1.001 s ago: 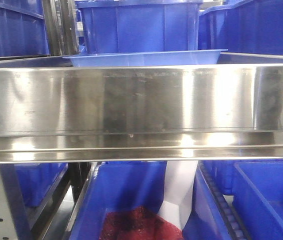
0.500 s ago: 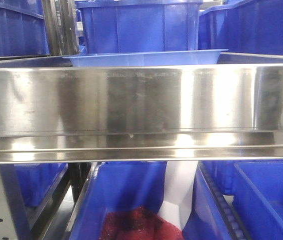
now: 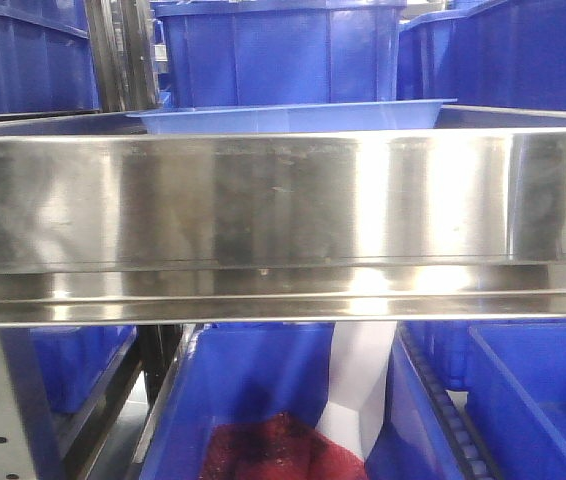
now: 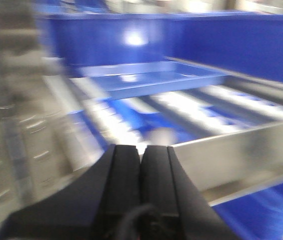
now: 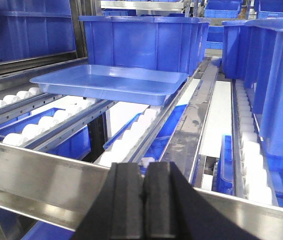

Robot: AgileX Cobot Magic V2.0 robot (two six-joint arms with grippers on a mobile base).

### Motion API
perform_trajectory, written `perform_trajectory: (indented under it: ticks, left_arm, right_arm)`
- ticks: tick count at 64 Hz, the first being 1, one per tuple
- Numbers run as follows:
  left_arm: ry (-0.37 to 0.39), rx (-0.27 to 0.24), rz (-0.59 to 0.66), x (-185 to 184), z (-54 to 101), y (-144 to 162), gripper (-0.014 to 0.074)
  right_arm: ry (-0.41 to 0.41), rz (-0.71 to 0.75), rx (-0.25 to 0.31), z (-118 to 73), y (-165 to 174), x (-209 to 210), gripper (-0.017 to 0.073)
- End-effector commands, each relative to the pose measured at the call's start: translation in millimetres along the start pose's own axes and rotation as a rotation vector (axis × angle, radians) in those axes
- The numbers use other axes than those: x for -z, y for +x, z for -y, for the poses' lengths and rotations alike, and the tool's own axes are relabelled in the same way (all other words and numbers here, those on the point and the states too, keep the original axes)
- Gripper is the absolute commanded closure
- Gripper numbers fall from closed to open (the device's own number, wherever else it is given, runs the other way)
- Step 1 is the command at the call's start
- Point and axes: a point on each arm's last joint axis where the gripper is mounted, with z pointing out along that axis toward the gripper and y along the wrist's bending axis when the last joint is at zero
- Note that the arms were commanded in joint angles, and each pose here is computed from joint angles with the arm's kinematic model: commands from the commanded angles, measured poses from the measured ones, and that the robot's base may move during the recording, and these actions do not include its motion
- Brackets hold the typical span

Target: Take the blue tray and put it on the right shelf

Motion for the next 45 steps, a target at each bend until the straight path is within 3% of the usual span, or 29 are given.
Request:
perform_trajectory:
  ticks: [1,4,9,20,45]
  left_arm:
    - [-0.1,0.008,0.116,-3.4,-4.4,0.0,0.0642]
    - [-0.154,0.019,0.108,-7.8,-7.6,9.9,0.0642]
    - [-0.235,0.08,0.121,-14.4,-13.5,27.6,0.0642]
    - [-0.389,0.073,0.203,-21.6,-27.3,60.6,0.0642]
    - [-0.409,0.063,0.216,-21.4,-28.7,63.6,0.0642]
  right_arm:
    - [-0.011,0.111,0.027,-1.7,-16.6,2.6,0.0503]
    - [-0.011,0.112,0.027,-1.8,-16.7,2.5,0.0503]
    - [-0.011,0.112,0.027,-1.8,-16.7,2.5,0.0503]
    - [-0.011,0.112,0.027,-1.8,-16.7,2.5,0.0503]
    - [-0.011,0.111,0.027,-1.8,-16.6,2.5,0.0503]
